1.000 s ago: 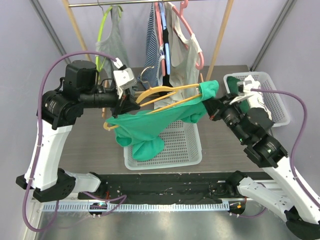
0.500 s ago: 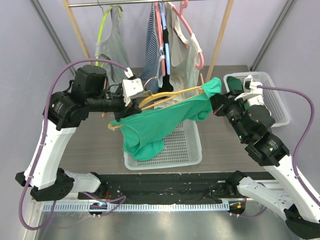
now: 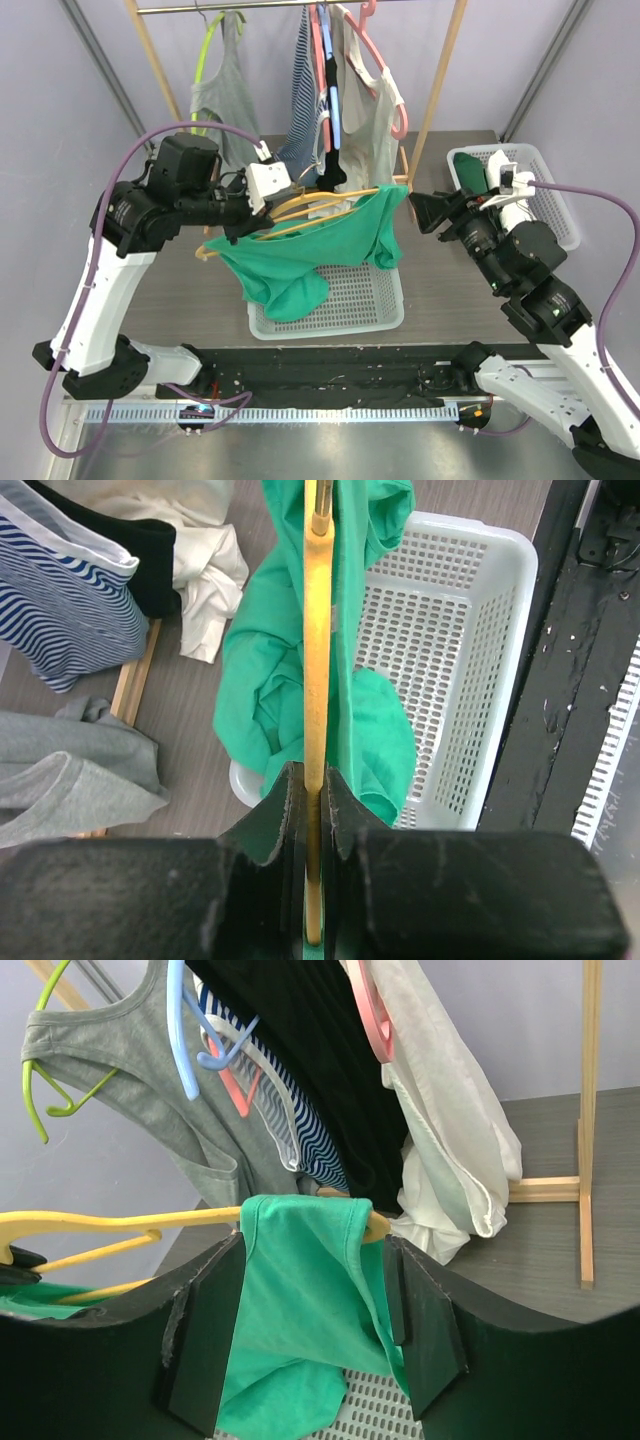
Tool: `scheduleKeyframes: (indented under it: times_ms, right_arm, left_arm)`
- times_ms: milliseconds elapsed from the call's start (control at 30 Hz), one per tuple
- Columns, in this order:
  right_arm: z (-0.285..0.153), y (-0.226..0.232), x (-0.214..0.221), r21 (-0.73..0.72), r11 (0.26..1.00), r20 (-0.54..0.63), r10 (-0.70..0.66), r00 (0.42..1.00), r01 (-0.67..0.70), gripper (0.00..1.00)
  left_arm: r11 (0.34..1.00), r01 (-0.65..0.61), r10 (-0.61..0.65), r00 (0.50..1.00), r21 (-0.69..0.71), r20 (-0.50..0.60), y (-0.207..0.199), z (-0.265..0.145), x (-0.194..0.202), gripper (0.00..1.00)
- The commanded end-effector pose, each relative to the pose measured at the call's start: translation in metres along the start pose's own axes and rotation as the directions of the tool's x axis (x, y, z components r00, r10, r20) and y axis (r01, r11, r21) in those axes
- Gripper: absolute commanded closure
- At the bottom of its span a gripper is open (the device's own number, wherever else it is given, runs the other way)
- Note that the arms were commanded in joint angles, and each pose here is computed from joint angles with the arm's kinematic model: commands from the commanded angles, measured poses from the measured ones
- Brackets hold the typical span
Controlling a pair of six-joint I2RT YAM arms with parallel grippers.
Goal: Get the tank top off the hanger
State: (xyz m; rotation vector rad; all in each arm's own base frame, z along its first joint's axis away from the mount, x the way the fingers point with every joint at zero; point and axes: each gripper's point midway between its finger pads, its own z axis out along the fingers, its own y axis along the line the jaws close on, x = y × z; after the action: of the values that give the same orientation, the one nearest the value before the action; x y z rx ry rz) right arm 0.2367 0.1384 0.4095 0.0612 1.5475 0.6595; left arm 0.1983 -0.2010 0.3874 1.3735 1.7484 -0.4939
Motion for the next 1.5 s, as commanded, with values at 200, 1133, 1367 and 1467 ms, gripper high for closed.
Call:
scheduleKeyframes:
  times_ms: [200,1133,1367,1467]
  right_arm:
    - [0.014,0.010,0.027,-0.057,0.998,-0.096,-0.013,0.995,0.007,0.44]
    - [0.039,0.009,0.062,-0.114,0.992,-0.128,0.038,0.991,-0.052,0.67]
    - [0.033,0.008,0.051,-0.124,0.990,-0.101,0.052,0.993,-0.065,0.99]
    - [0.027,0.011,0.036,-0.134,0.989,-0.069,0.058,0.996,-0.067,0.99]
  left_arm:
    - [0.999,-0.036,0.037,0.997,-0.017,0.071,0.002,-0.008,-0.022,1.00]
    - [0.999,-0.043,0.043,0.994,-0.003,0.102,-0.005,-0.016,-0.029,1.00]
    - [0.999,-0.045,0.045,0.994,-0.001,0.095,-0.004,-0.013,-0.027,1.00]
    - [0.999,-0.045,0.045,0.995,-0.003,0.087,-0.004,-0.012,-0.025,1.00]
